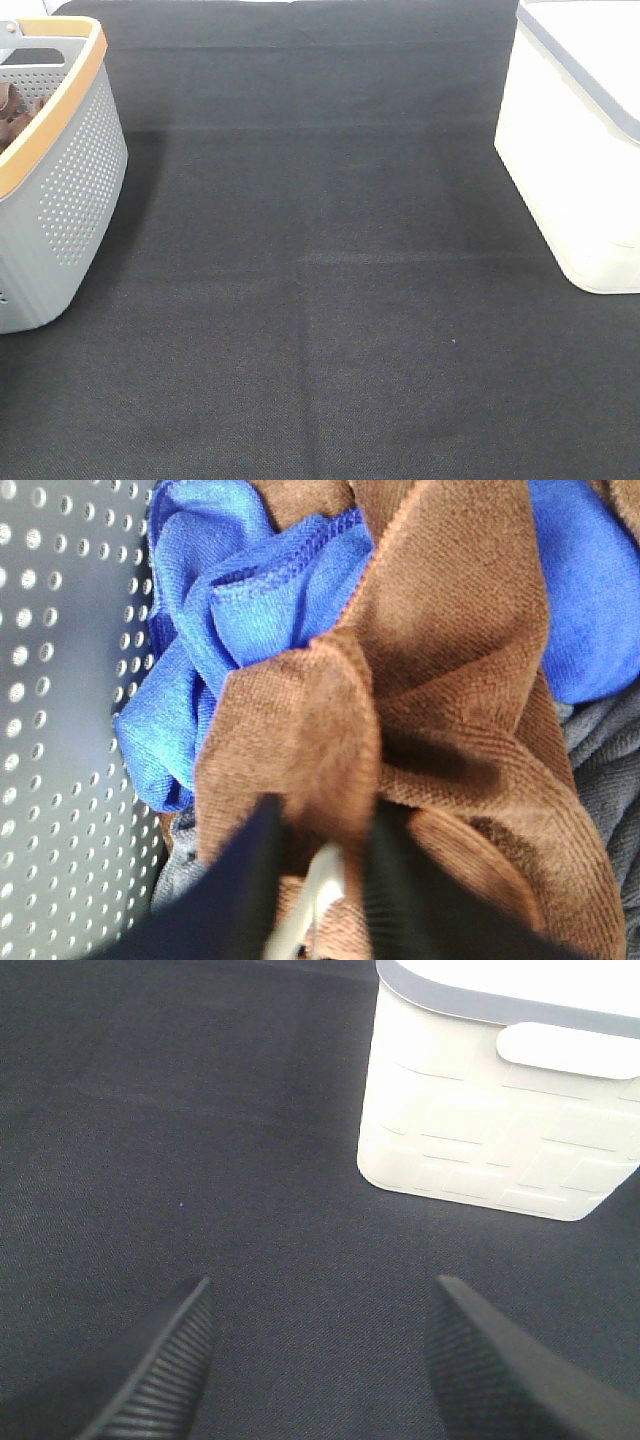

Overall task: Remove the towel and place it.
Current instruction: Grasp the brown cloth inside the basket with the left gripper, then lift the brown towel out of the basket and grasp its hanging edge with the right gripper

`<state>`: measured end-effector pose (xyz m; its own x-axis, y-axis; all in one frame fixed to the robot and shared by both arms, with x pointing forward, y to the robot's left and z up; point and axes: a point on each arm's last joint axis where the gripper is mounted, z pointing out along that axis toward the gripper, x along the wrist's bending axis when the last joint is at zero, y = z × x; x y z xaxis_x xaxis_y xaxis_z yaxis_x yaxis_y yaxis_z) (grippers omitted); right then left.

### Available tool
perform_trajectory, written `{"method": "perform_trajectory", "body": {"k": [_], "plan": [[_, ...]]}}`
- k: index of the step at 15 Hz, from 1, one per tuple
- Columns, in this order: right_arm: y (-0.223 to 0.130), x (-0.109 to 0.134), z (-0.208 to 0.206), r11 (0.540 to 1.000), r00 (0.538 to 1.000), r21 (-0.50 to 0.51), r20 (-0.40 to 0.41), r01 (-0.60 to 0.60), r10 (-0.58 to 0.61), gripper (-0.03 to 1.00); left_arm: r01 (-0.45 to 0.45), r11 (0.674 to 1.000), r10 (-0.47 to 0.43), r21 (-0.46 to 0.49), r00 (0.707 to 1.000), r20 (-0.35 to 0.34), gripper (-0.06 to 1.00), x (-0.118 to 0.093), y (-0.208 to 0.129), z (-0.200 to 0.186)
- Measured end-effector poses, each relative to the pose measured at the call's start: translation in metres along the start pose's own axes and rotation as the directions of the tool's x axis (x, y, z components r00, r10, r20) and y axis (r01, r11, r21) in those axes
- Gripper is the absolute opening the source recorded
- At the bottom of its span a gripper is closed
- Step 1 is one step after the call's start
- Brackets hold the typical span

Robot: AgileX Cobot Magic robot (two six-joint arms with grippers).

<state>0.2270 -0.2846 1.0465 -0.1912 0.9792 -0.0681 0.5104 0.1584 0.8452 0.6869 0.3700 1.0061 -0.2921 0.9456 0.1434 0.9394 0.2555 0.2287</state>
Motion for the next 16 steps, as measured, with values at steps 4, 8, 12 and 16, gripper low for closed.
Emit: {"method": "perform_trajectory", "body": {"k": [4, 8, 12, 16], "plan": [[0.000, 0.000, 0.000, 1.000, 1.000, 0.000, 0.000, 0.000, 0.000, 0.59, -0.021, 1.000, 0.021, 0.001, 1.000, 0.000, 0.02, 0.000, 0.000, 0.000], [0.000, 0.000, 0.000, 1.000, 1.000, 0.000, 0.000, 0.000, 0.000, 0.59, -0.031, 0.999, 0.031, -0.032, 1.000, 0.002, 0.02, 0.004, 0.000, -0.019], [0.000, 0.000, 0.000, 1.000, 1.000, 0.000, 0.000, 0.000, 0.000, 0.59, 0.003, 0.978, 0.003, -0.209, 1.000, 0.025, 0.02, 0.016, 0.003, -0.090], [0.000, 0.000, 0.000, 1.000, 1.000, 0.000, 0.000, 0.000, 0.000, 0.59, 0.009, 0.944, 0.020, -0.330, 0.996, 0.084, 0.02, 0.024, -0.010, -0.145]]}}
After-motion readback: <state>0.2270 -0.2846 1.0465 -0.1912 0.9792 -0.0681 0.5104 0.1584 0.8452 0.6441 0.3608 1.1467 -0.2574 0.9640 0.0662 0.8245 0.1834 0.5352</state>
